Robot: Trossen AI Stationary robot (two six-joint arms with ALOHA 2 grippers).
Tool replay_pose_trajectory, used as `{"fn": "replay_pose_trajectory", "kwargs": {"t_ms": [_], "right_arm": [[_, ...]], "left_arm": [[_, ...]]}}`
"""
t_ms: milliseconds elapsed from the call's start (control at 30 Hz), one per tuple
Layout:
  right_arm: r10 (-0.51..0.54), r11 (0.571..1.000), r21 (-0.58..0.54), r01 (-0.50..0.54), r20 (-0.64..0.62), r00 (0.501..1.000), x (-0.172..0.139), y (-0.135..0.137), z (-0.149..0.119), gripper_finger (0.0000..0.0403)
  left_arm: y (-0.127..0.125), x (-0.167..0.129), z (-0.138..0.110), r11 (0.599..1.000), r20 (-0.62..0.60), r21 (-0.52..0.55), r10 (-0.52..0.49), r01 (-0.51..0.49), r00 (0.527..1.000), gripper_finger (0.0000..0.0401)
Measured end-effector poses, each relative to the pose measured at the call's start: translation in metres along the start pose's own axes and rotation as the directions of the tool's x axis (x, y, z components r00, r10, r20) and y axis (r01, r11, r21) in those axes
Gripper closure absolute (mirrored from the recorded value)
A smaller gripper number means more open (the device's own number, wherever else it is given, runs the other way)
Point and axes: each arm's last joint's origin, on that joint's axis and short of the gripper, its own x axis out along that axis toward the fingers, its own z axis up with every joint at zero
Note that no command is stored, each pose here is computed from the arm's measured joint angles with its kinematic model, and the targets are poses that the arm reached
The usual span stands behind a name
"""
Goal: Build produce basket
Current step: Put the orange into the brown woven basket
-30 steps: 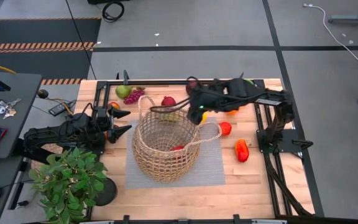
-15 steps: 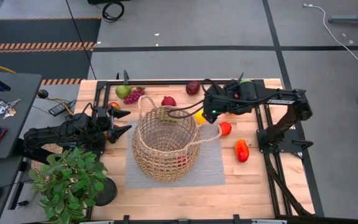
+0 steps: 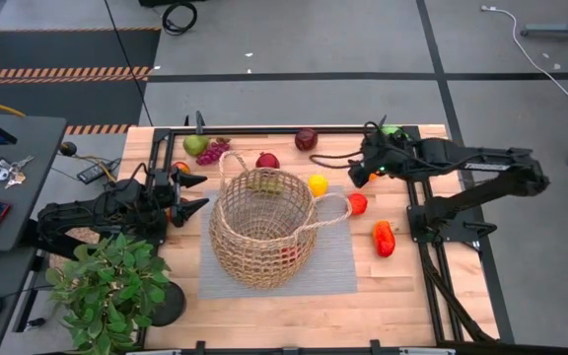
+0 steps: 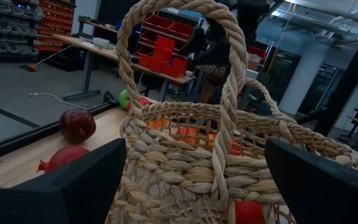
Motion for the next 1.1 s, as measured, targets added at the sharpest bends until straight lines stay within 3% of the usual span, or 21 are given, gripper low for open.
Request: {"fn": "replay_pose_trajectory", "kwargs": {"t_ms": [133,333,533,667,900,1100], "right_arm": [[-0.004,0.997,0.072,0.005,-0.001,1.0,0.02,-0.015,-0.015,0.001],[-0.01,0.992,0.127,0.024,-0.111,0.994,0.058,-0.03,-0.035,0.001],[-0.019,0.991,0.126,0.043,-0.191,0.981,0.079,-0.053,-0.029,0.001],[0.038,0.991,0.135,-0.01,-0.206,0.978,0.083,-0.064,-0.026,0.001],[0.138,0.987,0.12,-0.11,-0.256,0.957,0.095,-0.061,-0.031,0.001],[0.111,0.99,0.116,-0.083,-0.26,0.959,0.106,-0.053,-0.045,0.0009]], "left_arm": [[0.0,0.0,0.0,1.0,0.0,0.0,0.0,0.0,1.0,0.0012],[0.0,0.0,0.0,1.0,0.0,0.0,0.0,0.0,1.0,0.0012],[0.0,0.0,0.0,1.0,0.0,0.0,0.0,0.0,1.0,0.0012],[0.0,0.0,0.0,1.0,0.0,0.0,0.0,0.0,1.0,0.0012],[0.0,0.0,0.0,1.0,0.0,0.0,0.0,0.0,1.0,0.0012],[0.0,0.0,0.0,1.0,0.0,0.0,0.0,0.0,1.0,0.0012]]}}
